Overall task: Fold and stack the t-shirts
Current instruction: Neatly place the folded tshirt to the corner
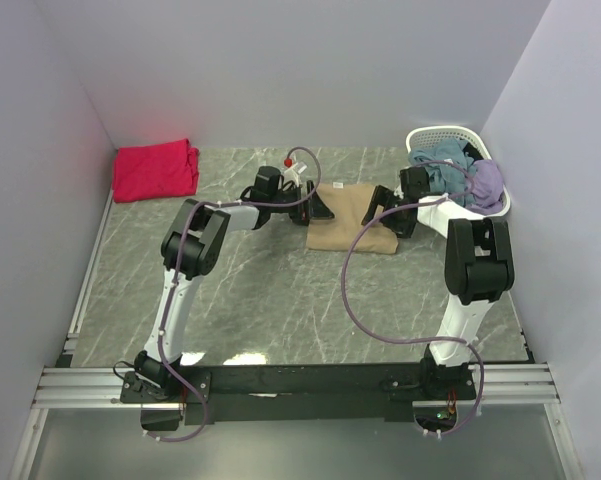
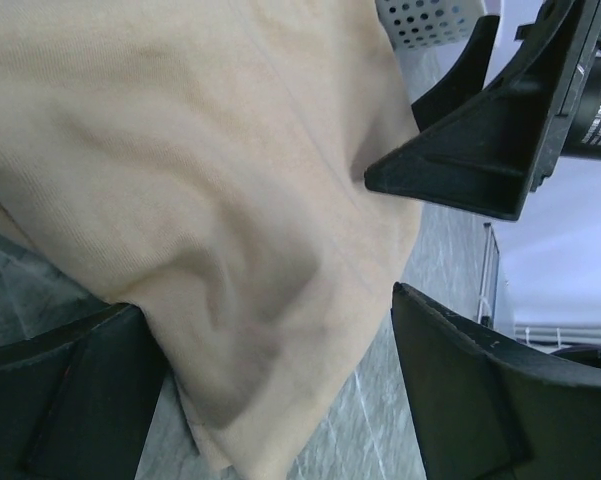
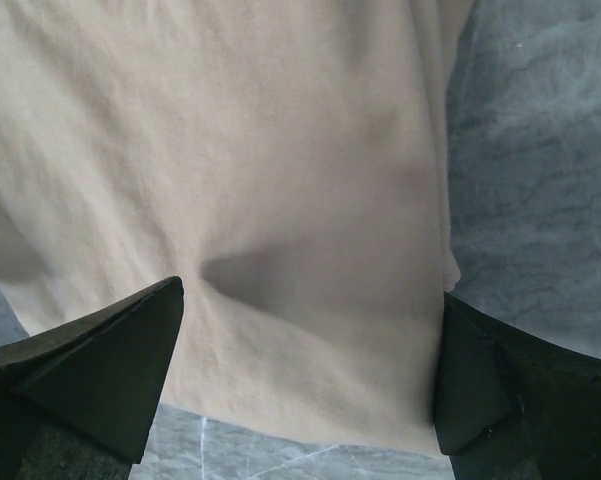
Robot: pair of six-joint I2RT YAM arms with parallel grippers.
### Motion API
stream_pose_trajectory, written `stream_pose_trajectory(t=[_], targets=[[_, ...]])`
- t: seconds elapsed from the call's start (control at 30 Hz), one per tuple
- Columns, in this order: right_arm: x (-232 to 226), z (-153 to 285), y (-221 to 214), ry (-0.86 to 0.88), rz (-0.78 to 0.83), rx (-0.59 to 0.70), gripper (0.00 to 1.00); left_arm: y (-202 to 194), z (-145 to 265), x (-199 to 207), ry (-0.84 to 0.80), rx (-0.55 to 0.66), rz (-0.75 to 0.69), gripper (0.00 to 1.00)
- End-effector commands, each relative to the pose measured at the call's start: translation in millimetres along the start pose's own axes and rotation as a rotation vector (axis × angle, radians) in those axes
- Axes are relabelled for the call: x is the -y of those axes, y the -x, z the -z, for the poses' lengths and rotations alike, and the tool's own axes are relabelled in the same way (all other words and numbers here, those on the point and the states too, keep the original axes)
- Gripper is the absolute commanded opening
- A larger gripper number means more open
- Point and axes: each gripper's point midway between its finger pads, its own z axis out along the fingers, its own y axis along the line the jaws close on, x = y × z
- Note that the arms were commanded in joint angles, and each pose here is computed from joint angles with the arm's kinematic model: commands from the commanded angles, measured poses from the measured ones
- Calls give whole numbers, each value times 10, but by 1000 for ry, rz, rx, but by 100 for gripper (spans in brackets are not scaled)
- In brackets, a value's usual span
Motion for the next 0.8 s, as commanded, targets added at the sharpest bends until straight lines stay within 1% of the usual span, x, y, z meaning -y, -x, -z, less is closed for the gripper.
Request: stream_pose_trajectory(t=[0.0, 0.07, 0.2, 0.33, 0.37, 0.43, 0.47, 0.5, 0.57, 0.6, 0.67, 0.7, 0.77], targets=[[-122, -15, -10, 84, 17, -35, 100, -331, -111, -289, 31, -53, 100, 93], [-232, -4, -35, 145, 14, -48, 100, -360, -156, -256, 11, -63, 109, 93], [-214, -28, -32, 134, 19, -56, 100, -407, -192, -245, -4, -77, 119, 92], [-264, -58, -90, 165, 18, -76, 100, -477, -248, -241, -8, -94, 128, 90], [-257, -62, -89, 165, 21, -79, 100, -490, -267, -241, -9, -100, 128, 89], [-247, -82, -116, 159, 26, -89, 100, -523, -301, -245, -3, -110, 126, 82], [-257, -82, -112, 159, 25, -90, 100, -538, -319, -249, -1, -117, 129, 77], [-250, -94, -120, 157, 26, -94, 100, -553, -333, -254, 3, -121, 128, 66], [-261, -93, -119, 154, 32, -93, 100, -577, -345, -275, 15, -126, 131, 52], [-245, -92, -122, 146, 35, -92, 100, -587, -347, -290, 20, -129, 135, 40], [-231, -88, -118, 137, 35, -88, 100, -596, -352, -306, 21, -131, 133, 30], [-232, -92, -128, 137, 37, -92, 100, -602, -354, -311, 22, -132, 135, 19], [-229, -92, -133, 132, 37, -93, 100, -624, -365, -330, 24, -134, 138, 8]])
